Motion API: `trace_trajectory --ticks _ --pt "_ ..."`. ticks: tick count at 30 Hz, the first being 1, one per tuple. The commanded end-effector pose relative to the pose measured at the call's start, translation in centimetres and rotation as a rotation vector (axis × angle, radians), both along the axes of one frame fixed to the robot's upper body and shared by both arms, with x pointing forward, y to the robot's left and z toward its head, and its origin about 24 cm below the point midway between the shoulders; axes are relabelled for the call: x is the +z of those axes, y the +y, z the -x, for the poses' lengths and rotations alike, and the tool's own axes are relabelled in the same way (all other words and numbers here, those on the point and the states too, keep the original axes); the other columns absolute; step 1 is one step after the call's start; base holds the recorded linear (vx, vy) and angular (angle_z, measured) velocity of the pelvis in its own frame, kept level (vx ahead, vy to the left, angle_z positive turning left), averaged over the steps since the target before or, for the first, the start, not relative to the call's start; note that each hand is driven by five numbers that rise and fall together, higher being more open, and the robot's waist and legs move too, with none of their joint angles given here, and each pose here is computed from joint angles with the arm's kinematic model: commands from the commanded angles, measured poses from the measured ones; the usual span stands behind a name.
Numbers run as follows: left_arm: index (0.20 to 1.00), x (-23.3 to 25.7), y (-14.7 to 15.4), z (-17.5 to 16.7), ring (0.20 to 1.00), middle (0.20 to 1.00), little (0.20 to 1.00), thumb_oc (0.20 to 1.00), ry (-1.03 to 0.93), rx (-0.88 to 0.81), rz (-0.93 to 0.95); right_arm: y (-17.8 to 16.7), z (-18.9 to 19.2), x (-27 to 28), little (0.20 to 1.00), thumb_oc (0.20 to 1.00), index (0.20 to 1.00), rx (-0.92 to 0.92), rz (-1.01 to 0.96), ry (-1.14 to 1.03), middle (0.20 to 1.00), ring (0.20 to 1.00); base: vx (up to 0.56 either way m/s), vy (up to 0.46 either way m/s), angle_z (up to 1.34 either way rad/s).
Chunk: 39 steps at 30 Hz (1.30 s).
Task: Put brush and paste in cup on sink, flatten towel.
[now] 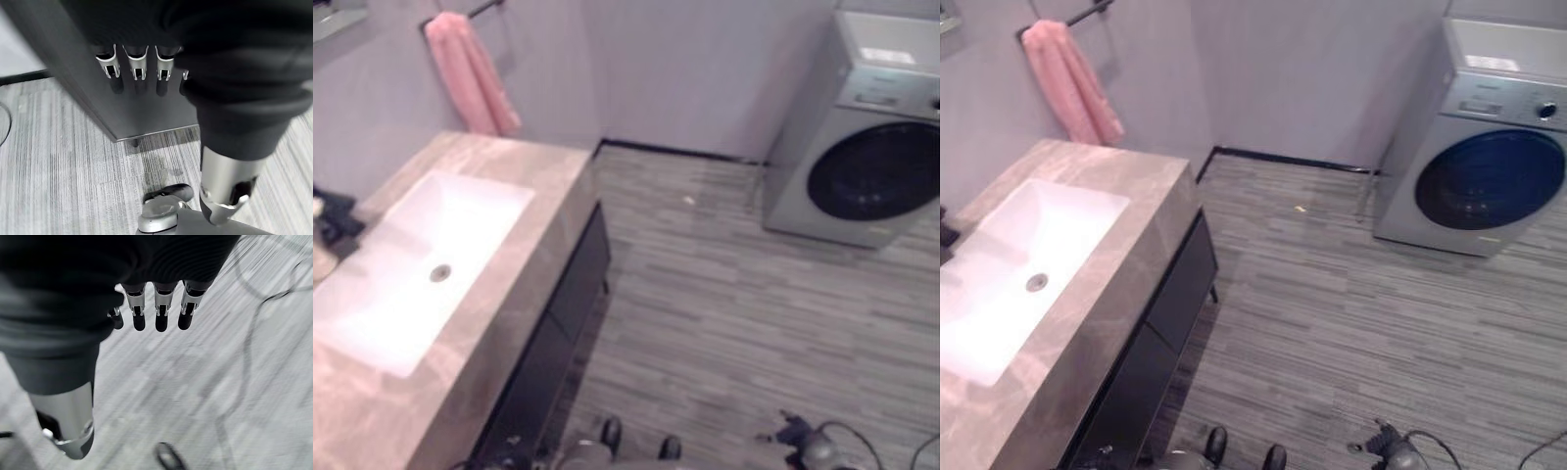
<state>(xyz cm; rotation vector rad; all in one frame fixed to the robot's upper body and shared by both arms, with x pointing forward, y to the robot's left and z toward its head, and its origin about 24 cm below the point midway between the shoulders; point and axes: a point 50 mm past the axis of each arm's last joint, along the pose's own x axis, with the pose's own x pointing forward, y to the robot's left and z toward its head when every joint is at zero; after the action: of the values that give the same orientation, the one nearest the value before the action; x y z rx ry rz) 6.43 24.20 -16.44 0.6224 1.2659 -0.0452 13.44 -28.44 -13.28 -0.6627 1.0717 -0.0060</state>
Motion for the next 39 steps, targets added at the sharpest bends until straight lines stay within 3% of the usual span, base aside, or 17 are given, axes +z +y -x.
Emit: trace_trajectory --ticks 1,8,14,28,32,36,39 --pt "1.000 0.1 0.9 0.6 1.000 1.000 1.000 1.000 0.027 0.015 -0.041 1.1 -0.8 -0.1 1.000 1.000 1.000 -0.018 -0.039 -0.041 1.000 1.000 0.07 0.029 -0.51" --pt "1.000 0.2 0.8 -0.1 1.000 1.000 1.000 1.000 0.008 0.026 -0.035 3.2 1.5 -1.6 1.000 1.000 1.000 -0.007 -0.101 0.040 1.000 1.000 0.09 -0.022 -0.25" --pt "1.000 0.3 0.8 -1.1 1.000 1.000 1.000 1.000 -0.020 0.015 -0.039 2.8 3.1 -2.0 1.000 1.000 1.000 -0.042 -0.089 0.098 1.000 1.000 0.07 -0.040 0.07" --pt "1.000 0.3 0.7 -1.1 1.000 1.000 1.000 1.000 -0.010 -0.015 -0.032 3.3 2.3 -1.9 1.000 1.000 1.000 -0.060 -0.104 0.067 1.000 1.000 0.01 0.062 -0.10" --pt "1.000 0.7 1.3 -1.9 1.000 1.000 1.000 1.000 -0.037 -0.074 -0.067 4.0 0.7 -1.6 1.000 1.000 1.000 -0.023 -0.125 0.017 1.000 1.000 -0.10 0.187 -0.50" --pt "1.000 1.1 3.4 -0.7 1.000 1.000 1.000 1.000 0.002 -0.003 -0.123 4.6 1.9 -2.1 1.000 1.000 1.000 0.032 -0.125 0.068 1.000 1.000 0.16 -0.143 -0.27" --pt "1.000 1.2 4.3 0.5 1.000 1.000 1.000 1.000 0.006 0.060 -0.134 2.4 2.4 -1.6 1.000 1.000 1.000 -0.095 -0.094 0.045 1.000 1.000 0.23 -0.207 1.39"
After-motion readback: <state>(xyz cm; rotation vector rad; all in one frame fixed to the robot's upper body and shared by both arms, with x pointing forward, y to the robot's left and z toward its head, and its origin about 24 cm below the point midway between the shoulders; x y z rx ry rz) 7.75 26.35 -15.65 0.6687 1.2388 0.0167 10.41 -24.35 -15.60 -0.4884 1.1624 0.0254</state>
